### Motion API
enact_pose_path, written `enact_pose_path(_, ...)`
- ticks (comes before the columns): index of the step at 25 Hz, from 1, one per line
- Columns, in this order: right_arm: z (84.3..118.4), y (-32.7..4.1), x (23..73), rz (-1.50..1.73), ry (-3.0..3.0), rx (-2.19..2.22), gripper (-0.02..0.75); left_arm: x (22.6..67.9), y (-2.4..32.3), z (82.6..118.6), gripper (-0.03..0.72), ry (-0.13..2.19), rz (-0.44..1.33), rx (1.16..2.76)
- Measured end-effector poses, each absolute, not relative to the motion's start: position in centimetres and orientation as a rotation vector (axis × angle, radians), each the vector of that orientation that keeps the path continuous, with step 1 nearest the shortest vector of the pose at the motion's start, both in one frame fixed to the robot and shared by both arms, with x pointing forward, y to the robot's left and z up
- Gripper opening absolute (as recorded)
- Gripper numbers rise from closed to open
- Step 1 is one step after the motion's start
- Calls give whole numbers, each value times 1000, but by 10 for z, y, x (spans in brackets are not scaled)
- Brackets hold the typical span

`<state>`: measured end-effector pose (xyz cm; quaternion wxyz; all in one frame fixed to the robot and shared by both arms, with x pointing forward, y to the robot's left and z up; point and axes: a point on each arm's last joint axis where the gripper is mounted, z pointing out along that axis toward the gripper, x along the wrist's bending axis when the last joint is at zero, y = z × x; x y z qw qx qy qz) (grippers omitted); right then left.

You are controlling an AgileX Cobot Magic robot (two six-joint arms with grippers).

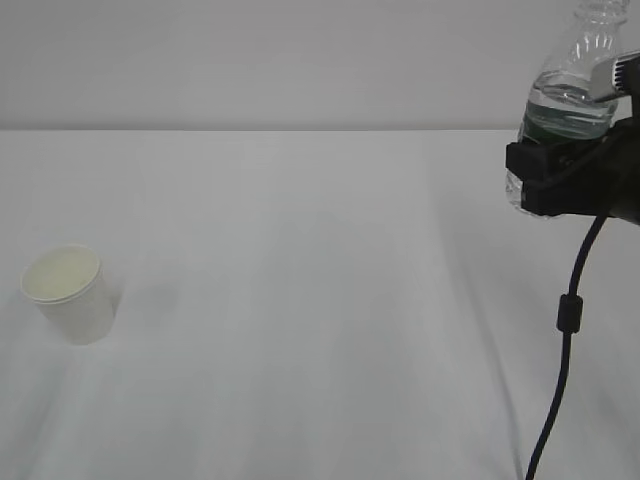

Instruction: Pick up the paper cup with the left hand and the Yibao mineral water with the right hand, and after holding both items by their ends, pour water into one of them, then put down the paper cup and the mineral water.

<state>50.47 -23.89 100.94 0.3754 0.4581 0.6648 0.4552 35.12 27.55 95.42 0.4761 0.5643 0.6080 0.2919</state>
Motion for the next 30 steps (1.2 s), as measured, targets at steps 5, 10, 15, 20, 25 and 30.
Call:
enact_pose_path(5,1009,-239,505,1165,1706,1167,438,366,275,941,512,1515,770,1469)
enact_pose_path(10,1009,-239,504,1162,1710,1168,438,377,272,937,512,1444,850,1522)
enact_pose_path(15,1008,-239,504,1154,1717,1175,438,384,267,930,512,1374,853,1610)
enact_pose_path(20,1008,-239,504,1149,1721,1181,437,388,262,924,512,1320,847,1674)
enact_pose_path(25,1007,-239,504,1147,1723,1182,437,390,259,920,513,1281,842,1709)
enact_pose_path(30,1007,-239,504,1143,1727,1183,437,392,258,913,568,1305,820,1725)
